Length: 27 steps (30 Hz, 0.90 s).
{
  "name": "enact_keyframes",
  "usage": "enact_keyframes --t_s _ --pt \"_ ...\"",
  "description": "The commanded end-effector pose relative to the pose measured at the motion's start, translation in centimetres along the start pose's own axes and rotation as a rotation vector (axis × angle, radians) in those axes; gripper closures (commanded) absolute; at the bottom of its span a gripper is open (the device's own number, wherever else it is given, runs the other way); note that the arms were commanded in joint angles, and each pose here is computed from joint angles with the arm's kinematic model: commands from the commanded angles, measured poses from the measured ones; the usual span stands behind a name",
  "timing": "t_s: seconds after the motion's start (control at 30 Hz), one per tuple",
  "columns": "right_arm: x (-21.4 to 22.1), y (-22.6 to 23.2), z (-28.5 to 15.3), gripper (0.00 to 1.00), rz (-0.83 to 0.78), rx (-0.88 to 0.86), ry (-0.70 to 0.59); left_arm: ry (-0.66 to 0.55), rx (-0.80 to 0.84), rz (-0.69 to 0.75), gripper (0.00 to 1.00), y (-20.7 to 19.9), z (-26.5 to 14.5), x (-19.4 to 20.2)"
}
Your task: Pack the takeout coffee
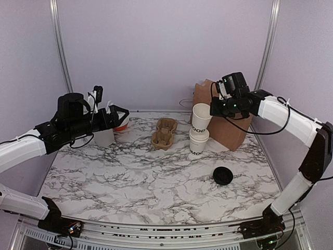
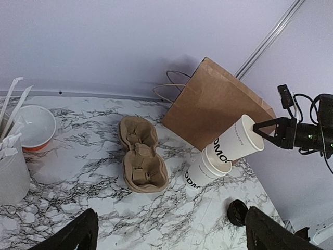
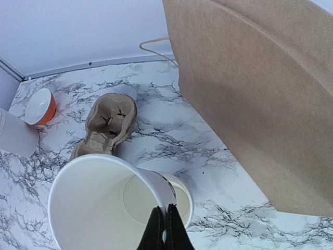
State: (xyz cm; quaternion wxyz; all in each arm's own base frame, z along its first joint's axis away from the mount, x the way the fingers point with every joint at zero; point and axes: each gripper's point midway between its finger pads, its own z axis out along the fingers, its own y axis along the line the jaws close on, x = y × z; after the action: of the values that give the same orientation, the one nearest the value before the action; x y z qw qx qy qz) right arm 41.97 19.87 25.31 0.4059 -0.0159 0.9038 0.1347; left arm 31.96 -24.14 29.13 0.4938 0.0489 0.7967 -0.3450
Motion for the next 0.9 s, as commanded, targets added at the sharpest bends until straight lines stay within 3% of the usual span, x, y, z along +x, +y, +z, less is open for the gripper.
enact_keyframes --t_s 0.0,0.27,0.7,0.87 --pt "-3.1 1.8 -3.7 1.00 -0.027 -0.083 -0.076 -0.020 0.035 0.012 0.01 -1.3 0.1 -1.7" --pt "-2.4 8.0 -6.5 1.00 -0.134 -0.235 -0.071 -0.033 -0.039 0.038 0.01 -0.7 -0.2 -3.1" --pt "9.3 19.0 -4.0 1.00 -0.368 -0.442 0.154 -0.044 -0.134 -0.018 0.01 1.5 -1.0 -3.1" --pt "12.7 21.3 -2.5 1.00 -0.398 -0.481 0.210 -0.029 -0.138 -0.035 0.01 1.9 -0.9 -2.4"
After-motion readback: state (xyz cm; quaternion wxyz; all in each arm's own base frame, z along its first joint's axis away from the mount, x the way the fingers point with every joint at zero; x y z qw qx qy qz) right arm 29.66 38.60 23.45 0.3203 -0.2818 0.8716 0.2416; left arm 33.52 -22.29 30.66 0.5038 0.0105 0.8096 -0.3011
